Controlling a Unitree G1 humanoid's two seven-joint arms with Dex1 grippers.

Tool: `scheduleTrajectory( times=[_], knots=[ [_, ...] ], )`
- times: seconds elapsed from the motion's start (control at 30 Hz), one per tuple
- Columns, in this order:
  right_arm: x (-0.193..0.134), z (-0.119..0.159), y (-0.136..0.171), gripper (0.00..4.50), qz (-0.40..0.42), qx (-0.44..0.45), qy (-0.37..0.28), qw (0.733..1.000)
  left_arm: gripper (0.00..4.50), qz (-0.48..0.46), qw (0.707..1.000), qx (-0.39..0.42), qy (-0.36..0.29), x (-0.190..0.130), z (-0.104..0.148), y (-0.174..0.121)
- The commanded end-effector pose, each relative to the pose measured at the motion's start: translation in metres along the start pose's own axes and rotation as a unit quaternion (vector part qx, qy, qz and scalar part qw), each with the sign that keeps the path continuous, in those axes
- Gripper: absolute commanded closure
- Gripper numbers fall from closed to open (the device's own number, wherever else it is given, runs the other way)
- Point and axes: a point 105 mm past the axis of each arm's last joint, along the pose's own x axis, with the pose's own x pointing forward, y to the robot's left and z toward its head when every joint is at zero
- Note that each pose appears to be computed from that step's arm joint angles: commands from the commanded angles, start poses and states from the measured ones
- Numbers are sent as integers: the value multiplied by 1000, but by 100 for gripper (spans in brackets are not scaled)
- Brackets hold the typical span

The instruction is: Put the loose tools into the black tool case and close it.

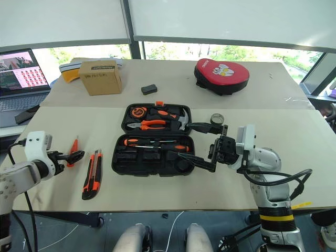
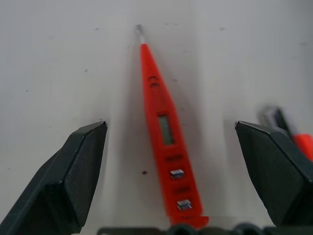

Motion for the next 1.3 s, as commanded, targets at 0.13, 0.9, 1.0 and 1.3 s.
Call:
scheduleTrajectory(
  times=[0.13, 0.9, 1.0, 1.3],
  knots=[
    [0, 7, 1, 0, 0, -15, -6, 1000, 149, 33, 999, 5, 42, 18, -15, 2],
    [-49, 9, 5, 0, 5, 13, 123, 992, 404, -454, 798, 384, -96, -51, 36, -123],
    [-50, 7, 6, 0, 4, 15, 132, 991, 404, -494, 757, 425, -54, -41, 24, -152],
    [-47, 5, 14, 0, -4, 18, 133, 991, 404, -465, 708, 530, -19, 7, 21, -178]
  ],
)
